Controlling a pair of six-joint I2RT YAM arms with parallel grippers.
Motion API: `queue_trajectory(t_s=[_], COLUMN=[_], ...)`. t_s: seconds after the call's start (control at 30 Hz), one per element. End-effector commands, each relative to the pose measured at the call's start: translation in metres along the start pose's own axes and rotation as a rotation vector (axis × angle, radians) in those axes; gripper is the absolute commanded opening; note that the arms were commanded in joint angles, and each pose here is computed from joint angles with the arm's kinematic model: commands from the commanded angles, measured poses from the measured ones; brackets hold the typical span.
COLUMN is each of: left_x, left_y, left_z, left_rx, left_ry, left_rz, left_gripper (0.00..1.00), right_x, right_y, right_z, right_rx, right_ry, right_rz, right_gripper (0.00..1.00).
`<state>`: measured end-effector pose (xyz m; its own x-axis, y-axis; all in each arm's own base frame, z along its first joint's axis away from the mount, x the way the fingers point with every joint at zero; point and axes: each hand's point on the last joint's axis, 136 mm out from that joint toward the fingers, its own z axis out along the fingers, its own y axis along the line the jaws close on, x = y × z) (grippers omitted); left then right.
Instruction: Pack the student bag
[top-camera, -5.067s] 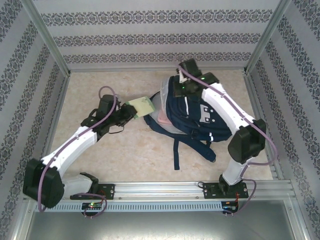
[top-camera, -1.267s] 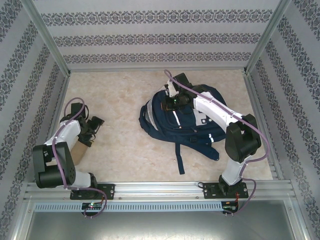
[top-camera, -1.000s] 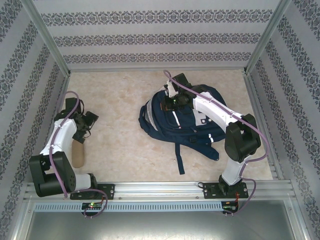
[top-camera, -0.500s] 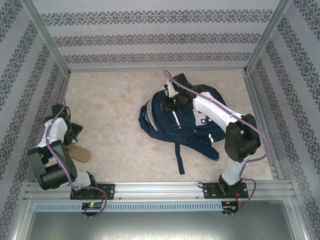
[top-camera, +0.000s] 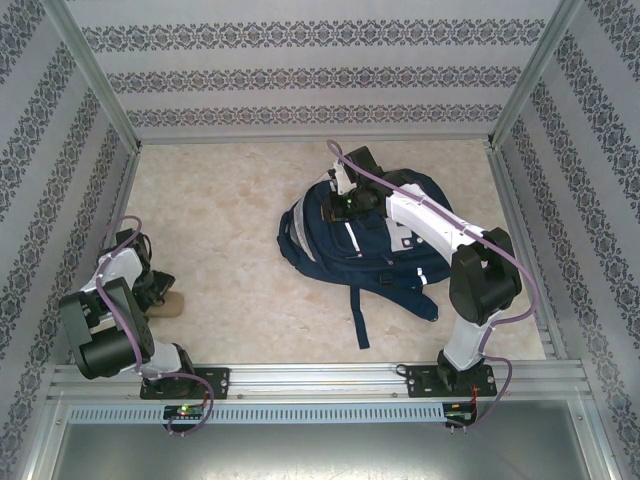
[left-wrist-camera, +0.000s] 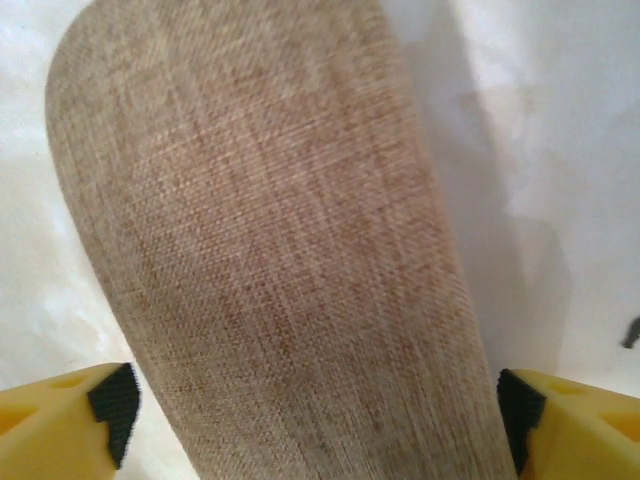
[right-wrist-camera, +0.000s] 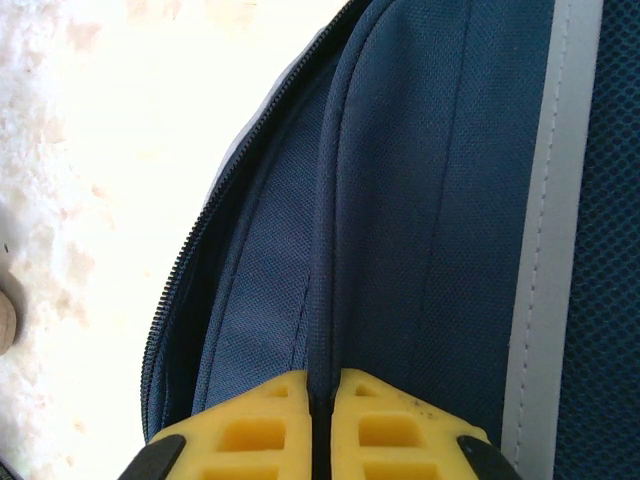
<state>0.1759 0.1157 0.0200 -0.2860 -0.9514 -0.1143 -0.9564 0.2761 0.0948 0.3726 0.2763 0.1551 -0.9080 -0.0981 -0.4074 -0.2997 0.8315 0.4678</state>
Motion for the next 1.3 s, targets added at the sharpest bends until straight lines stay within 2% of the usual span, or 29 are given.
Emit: queue_trajectory(t_s=[0.0, 0.27, 0.33, 0.4, 0.5, 0.73, 0.97, 1.1, 1.27], left_x=[0.001, 0.000, -0.001, -0.001, 0.002, 0.013, 0.052, 0.091, 0.172], left_y=[0.001, 0.003, 0.002, 0.000, -0.007, -0.038, -0.115, -0.165, -0.228], left_z=[0.008, 0.002, -0.004, -0.008, -0.014, -0.040, -0.095, -0.139, -0.176], left_rx=[-0.002, 0.030, 0.052, 0.074, 0.122, 0.254, 0.427, 0.542, 0.694], left_ry=[0.004, -0.030, -0.044, -0.048, -0.043, -0.046, -0.100, -0.128, -0.061], left_rz=[-0.046, -0.078, -0.081, -0.082, -0.073, -0.004, 0.211, 0.349, 0.556], left_gripper=[0.86, 0.64, 0.56, 0.54, 0.43, 0.47, 0.48, 0.48, 0.48], right_x=[-0.010, -0.011, -0.013, -0.016, -0.021, -0.046, -0.071, -0.079, -0.083], right_y=[0.032, 0.033, 0.035, 0.037, 0.040, 0.039, 0.037, 0.031, 0.020], right_z=[-0.006, -0.008, -0.012, -0.015, -0.020, -0.057, -0.113, -0.140, -0.162], right_rx=[-0.104, -0.104, -0.110, -0.114, -0.127, -0.160, -0.239, -0.280, -0.314], right_ry=[-0.031, -0.038, -0.051, -0.059, -0.070, -0.157, -0.270, -0.320, -0.368], right_rz=[-0.046, -0.040, -0.041, -0.042, -0.037, -0.009, 0.019, 0.043, 0.087], right_gripper=[0.10, 0.10, 0.10, 0.10, 0.10, 0.10, 0.10, 0.10, 0.10])
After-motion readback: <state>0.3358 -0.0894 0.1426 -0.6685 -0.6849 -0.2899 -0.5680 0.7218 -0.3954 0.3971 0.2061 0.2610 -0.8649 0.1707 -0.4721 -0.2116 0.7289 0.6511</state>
